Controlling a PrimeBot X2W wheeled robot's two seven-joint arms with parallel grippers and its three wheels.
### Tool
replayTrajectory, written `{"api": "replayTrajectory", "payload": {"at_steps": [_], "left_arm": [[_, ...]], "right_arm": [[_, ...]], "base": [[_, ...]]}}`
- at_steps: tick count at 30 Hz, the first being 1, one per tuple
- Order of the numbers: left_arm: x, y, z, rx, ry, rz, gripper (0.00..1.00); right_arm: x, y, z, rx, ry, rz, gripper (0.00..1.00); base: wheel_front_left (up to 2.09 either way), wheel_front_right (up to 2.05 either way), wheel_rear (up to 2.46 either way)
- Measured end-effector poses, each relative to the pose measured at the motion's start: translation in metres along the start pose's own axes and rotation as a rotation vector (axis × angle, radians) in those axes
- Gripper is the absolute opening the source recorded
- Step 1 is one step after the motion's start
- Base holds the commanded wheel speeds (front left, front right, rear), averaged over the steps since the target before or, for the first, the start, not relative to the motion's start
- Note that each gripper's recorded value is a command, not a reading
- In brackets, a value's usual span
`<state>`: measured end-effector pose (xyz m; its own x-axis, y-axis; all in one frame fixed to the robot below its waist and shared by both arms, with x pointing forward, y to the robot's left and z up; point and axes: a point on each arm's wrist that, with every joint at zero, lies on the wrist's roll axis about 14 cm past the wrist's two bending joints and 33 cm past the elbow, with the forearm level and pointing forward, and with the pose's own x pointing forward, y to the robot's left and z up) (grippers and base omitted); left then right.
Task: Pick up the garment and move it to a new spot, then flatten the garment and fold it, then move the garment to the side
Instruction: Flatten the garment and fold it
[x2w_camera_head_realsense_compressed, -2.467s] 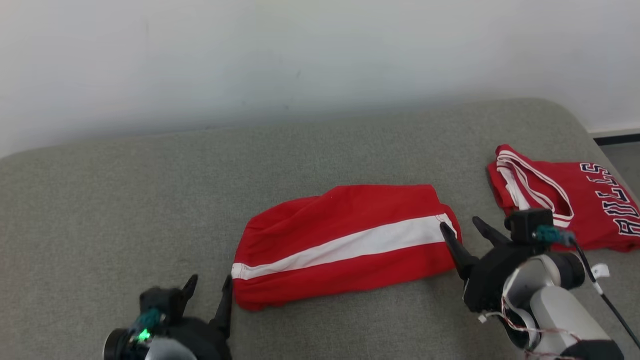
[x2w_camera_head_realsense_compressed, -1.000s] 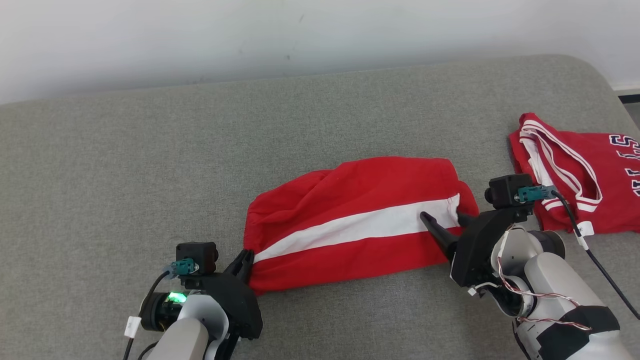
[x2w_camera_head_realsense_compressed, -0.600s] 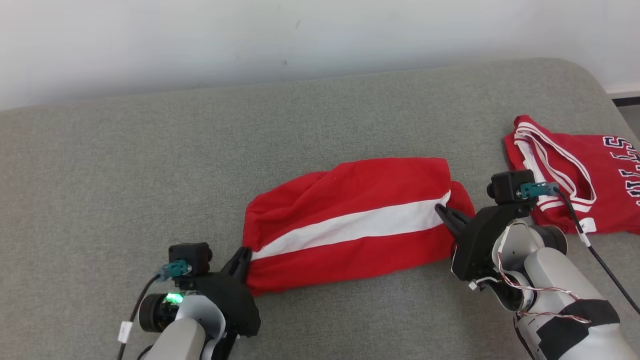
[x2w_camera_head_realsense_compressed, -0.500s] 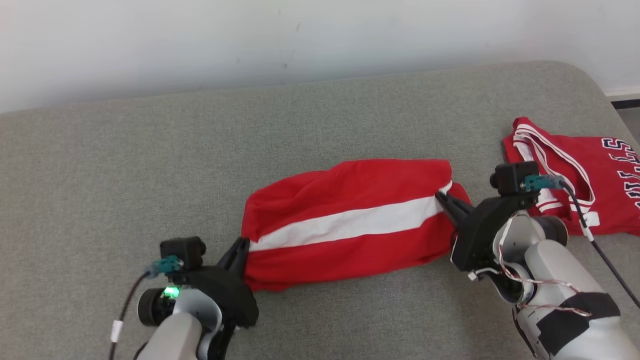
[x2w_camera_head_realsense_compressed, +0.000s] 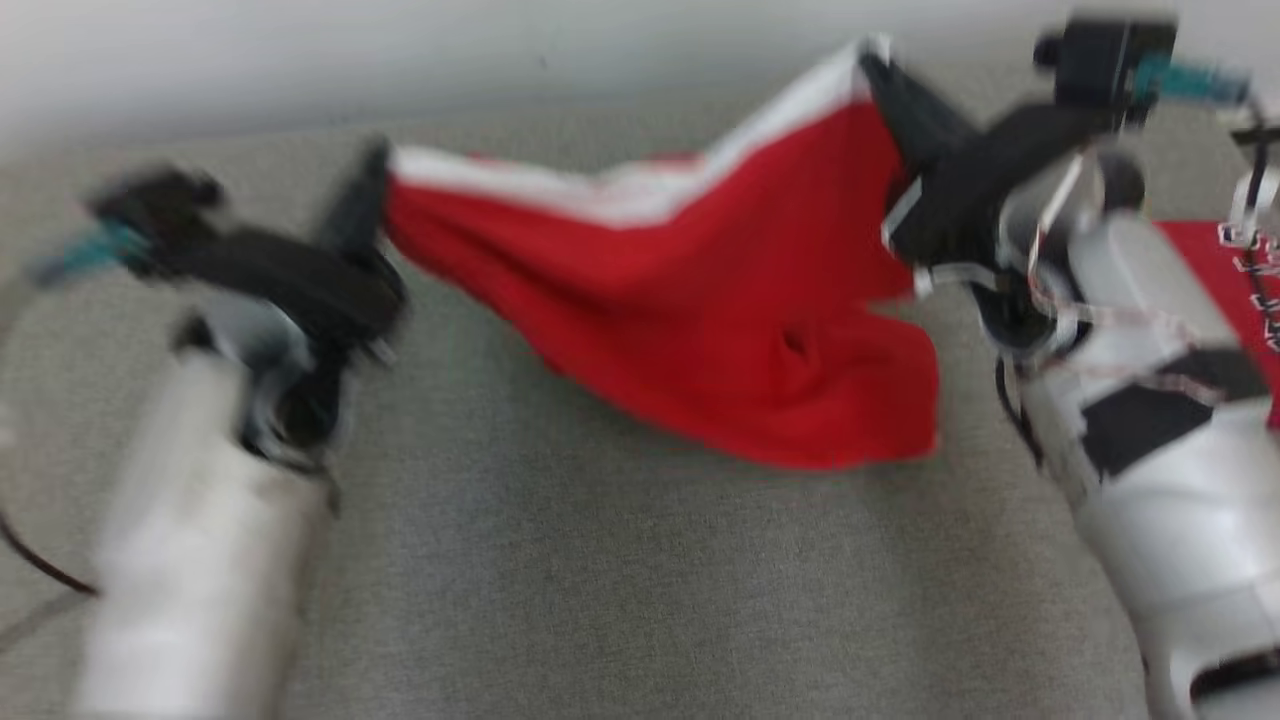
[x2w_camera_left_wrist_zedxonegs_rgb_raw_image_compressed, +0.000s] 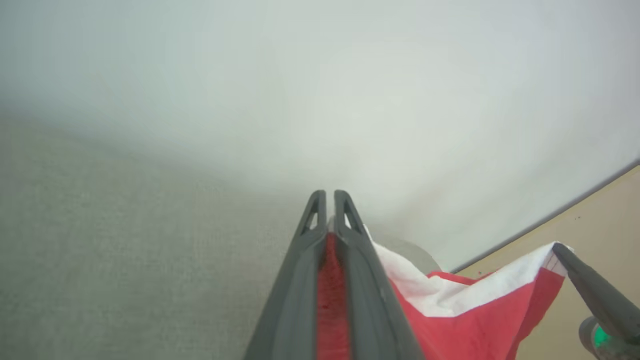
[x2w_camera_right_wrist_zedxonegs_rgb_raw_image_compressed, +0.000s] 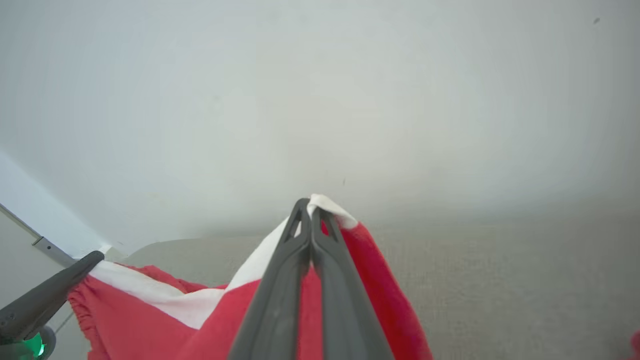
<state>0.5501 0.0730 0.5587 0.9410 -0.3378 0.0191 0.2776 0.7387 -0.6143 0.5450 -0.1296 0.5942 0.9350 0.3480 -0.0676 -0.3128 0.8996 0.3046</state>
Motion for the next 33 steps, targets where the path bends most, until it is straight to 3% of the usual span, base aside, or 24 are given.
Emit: {"api": "replayTrajectory", "payload": {"at_steps": [9, 14, 19, 23, 28, 33], "left_arm": [[0.077, 0.005, 0.113, -0.090, -0.254, -0.031, 0.00], [0.106, 0.010, 0.143, -0.104, -0.395, -0.049, 0.00], [0.127, -0.005, 0.165, -0.134, -0.520, -0.129, 0.00], [0.131, -0.014, 0.184, -0.166, -0.634, -0.196, 0.00], [0.135, -0.003, 0.178, -0.129, -0.662, -0.205, 0.00], [0.142, 0.050, 0.099, -0.129, -0.512, -0.094, 0.00]], "right_arm": [[0.065, -0.012, 0.112, -0.089, -0.351, -0.021, 0.00], [0.090, -0.022, 0.142, -0.115, -0.512, -0.035, 0.00], [0.100, -0.029, 0.178, -0.171, -0.645, -0.038, 0.00], [0.086, -0.020, 0.215, -0.243, -0.806, -0.017, 0.00], [0.102, -0.031, 0.174, -0.269, -0.743, -0.036, 0.00], [0.126, -0.060, 0.088, -0.247, -0.548, -0.065, 0.00]], "base": [[0.00, 0.00, 0.00], [0.00, 0.00, 0.00], [0.00, 0.00, 0.00], [0.00, 0.00, 0.00], [0.00, 0.00, 0.00], [0.00, 0.00, 0.00]]}}
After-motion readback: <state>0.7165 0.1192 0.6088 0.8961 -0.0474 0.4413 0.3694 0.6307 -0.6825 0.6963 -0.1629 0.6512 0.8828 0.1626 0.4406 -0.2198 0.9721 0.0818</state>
